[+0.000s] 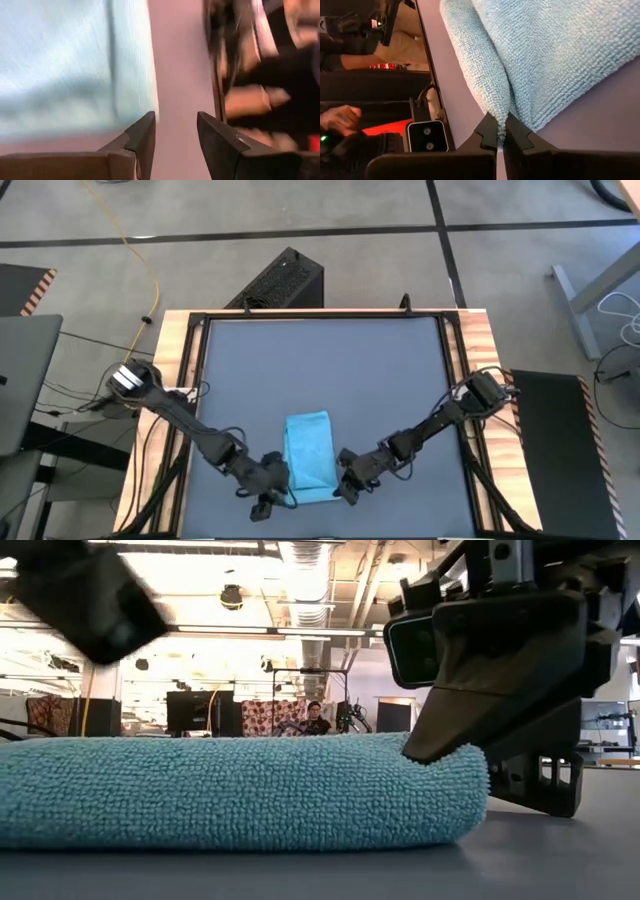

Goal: Roll towel
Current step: Roll the blue towel

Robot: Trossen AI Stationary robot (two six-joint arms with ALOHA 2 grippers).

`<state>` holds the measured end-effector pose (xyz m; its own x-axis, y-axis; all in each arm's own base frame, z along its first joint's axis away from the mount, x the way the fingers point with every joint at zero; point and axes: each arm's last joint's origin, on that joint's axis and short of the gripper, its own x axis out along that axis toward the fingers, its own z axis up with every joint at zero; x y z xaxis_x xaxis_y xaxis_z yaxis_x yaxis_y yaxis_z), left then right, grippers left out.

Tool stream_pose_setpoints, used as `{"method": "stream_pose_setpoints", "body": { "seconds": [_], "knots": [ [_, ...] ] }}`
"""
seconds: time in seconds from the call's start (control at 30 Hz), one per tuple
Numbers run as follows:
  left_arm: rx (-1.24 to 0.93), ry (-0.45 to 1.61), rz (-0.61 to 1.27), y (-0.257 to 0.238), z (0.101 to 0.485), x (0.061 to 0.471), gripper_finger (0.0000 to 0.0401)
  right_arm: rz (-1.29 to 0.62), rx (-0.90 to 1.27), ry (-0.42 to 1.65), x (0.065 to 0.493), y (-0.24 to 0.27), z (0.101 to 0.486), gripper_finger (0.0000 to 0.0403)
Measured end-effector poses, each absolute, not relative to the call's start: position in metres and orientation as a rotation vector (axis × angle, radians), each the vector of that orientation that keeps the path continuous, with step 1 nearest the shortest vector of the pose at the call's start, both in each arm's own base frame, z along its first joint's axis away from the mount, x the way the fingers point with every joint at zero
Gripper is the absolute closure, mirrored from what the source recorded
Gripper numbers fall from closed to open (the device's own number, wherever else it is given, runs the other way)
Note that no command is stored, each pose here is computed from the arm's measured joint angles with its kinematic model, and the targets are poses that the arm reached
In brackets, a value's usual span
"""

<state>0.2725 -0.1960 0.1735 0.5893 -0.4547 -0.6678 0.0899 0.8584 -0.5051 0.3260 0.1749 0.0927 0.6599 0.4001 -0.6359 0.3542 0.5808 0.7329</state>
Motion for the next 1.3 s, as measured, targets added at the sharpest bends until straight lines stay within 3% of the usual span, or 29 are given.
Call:
{"method": "stream_pose_setpoints", "body": {
  "seconds": [0.13, 0.27, 0.47, 0.8, 1.07, 1.17, 1.3],
  "knots": [
    [-0.244, 0.657, -0.221, -0.204, 0.191, 0.266, 0.0269, 0.007, 1.006, 0.89, 0.33, 0.167, 0.092, 0.0378],
    [-0.108, 0.639, -0.189, -0.211, 0.172, 0.269, 0.0269, -0.02, 0.995, 0.916, 0.335, 0.16, 0.093, 0.0378],
    [-0.188, 0.707, -0.178, -0.209, 0.146, 0.282, 0.0269, -0.048, 0.957, 0.945, 0.341, 0.157, 0.096, 0.0378],
    [-0.217, 0.757, -0.193, -0.209, 0.138, 0.283, 0.0269, -0.05, 0.95, 0.939, 0.341, 0.156, 0.096, 0.0376],
    [-0.36, 0.855, -0.195, -0.212, 0.115, 0.286, 0.027, -0.067, 1.003, 0.904, 0.343, 0.156, 0.098, 0.034],
    [-0.389, 0.878, -0.201, -0.212, 0.113, 0.286, 0.0282, -0.059, 0.995, 0.902, 0.344, 0.156, 0.098, 0.0328],
    [-0.447, 0.927, -0.235, -0.213, 0.113, 0.284, 0.0331, -0.042, 0.989, 0.916, 0.343, 0.156, 0.098, 0.0307]
  ]
}}
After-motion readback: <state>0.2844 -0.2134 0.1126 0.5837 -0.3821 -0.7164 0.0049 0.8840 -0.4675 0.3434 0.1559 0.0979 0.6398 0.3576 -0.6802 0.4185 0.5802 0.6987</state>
